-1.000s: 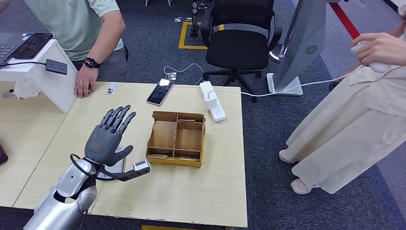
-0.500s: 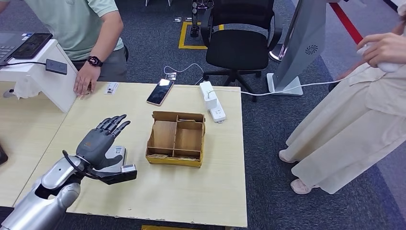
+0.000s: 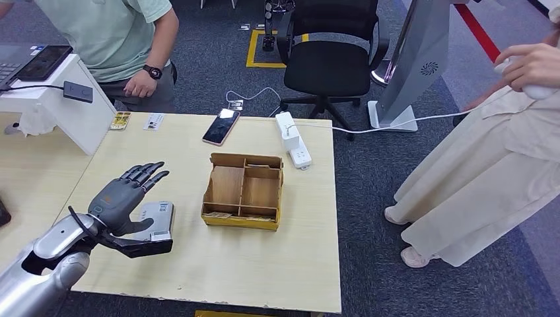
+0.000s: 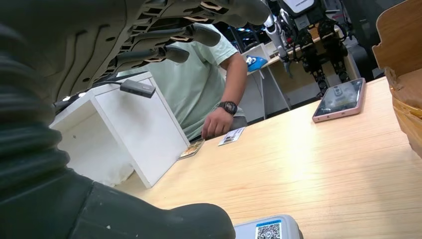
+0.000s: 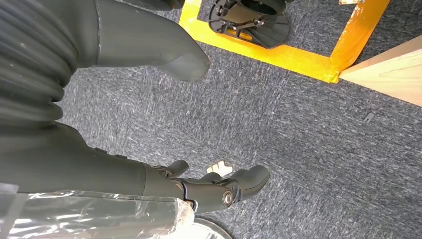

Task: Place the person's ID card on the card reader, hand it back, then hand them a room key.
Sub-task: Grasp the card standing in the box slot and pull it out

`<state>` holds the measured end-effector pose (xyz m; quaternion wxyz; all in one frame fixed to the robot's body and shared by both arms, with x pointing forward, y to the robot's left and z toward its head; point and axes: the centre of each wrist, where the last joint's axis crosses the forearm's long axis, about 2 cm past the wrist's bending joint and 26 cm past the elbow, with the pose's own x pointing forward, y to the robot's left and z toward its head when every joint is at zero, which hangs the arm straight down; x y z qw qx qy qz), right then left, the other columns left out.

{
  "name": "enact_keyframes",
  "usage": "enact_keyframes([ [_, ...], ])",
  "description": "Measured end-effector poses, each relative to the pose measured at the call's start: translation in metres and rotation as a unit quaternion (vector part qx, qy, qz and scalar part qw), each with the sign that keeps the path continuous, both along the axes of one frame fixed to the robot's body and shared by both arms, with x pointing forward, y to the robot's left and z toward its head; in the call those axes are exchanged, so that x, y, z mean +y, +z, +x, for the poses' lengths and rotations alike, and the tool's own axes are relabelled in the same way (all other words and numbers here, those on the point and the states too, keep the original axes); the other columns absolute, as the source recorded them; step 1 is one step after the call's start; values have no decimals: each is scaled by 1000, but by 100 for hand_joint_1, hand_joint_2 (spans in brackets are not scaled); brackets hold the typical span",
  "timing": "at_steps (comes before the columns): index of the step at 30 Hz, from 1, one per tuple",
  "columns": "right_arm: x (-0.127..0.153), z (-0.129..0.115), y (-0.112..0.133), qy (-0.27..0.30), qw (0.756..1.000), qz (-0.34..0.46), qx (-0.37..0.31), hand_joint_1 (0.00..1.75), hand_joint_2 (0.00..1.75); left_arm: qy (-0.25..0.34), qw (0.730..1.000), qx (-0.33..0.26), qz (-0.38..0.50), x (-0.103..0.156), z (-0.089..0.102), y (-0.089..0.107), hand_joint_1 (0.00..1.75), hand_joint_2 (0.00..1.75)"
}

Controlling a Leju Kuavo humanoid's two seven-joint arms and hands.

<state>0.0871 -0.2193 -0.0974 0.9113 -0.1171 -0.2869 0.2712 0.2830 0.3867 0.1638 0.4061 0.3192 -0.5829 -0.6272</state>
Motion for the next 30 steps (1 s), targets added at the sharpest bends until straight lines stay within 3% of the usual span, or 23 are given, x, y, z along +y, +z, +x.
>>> enact_keyframes([
  [8,0,1,0,0,1000,-1,-1,0,175,-1,1000,-5,0,1,-2,0,0,175],
  [13,0,1,0,3,1000,-1,-2,0,175,-1,999,-37,8,-4,-2,-1,0,175],
  [30,1,5,1,13,1000,0,-5,0,175,13,995,-96,-1,-28,12,-5,0,175],
])
